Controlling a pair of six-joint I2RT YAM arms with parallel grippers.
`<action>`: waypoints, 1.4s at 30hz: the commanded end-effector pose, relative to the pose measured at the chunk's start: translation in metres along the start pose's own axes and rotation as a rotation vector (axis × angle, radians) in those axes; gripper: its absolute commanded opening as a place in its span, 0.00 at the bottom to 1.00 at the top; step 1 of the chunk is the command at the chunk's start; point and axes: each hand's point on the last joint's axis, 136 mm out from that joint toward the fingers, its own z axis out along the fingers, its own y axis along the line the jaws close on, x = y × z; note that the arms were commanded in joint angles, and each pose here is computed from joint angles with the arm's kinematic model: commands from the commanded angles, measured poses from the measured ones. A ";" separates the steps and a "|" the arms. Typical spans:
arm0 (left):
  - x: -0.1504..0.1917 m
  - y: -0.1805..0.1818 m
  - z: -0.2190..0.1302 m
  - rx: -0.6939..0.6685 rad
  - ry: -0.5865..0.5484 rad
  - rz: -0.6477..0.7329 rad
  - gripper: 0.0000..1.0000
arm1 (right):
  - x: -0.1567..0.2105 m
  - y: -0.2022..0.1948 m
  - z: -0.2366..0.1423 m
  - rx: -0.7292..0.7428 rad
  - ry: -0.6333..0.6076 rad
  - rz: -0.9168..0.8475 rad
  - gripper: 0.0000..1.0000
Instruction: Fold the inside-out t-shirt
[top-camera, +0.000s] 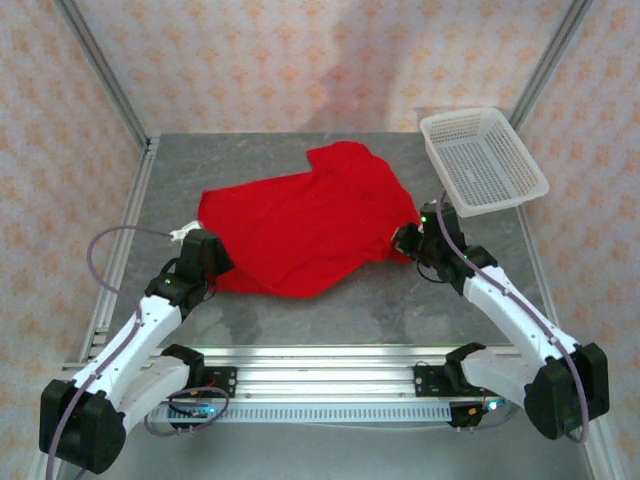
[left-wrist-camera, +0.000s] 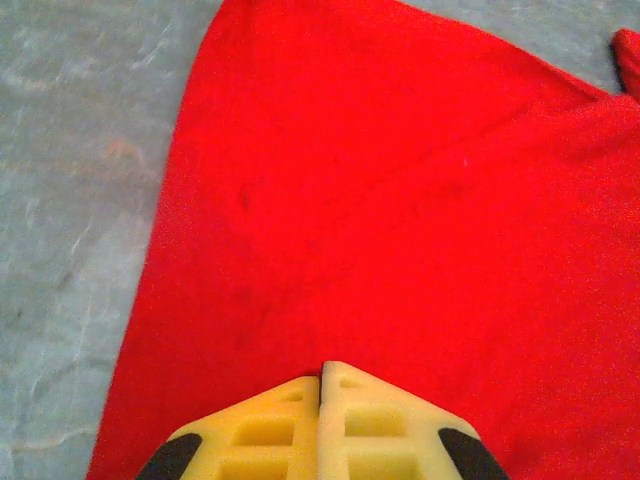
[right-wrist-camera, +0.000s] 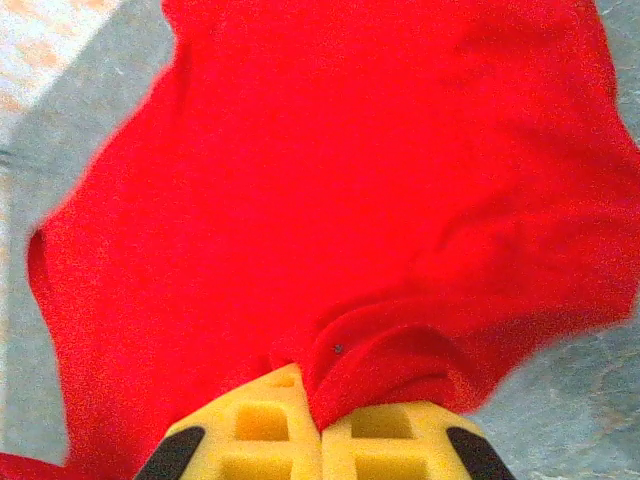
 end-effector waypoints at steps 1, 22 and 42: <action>0.013 0.036 -0.005 -0.115 -0.022 -0.117 0.03 | 0.010 -0.027 -0.008 0.049 -0.041 0.135 0.00; -0.072 -0.030 -0.069 0.064 -0.122 -0.031 0.49 | -0.035 0.055 -0.040 0.032 0.035 -0.224 0.55; -0.083 0.007 0.189 -0.421 0.254 -0.152 0.00 | -0.058 -0.048 0.174 0.471 0.255 -0.099 0.00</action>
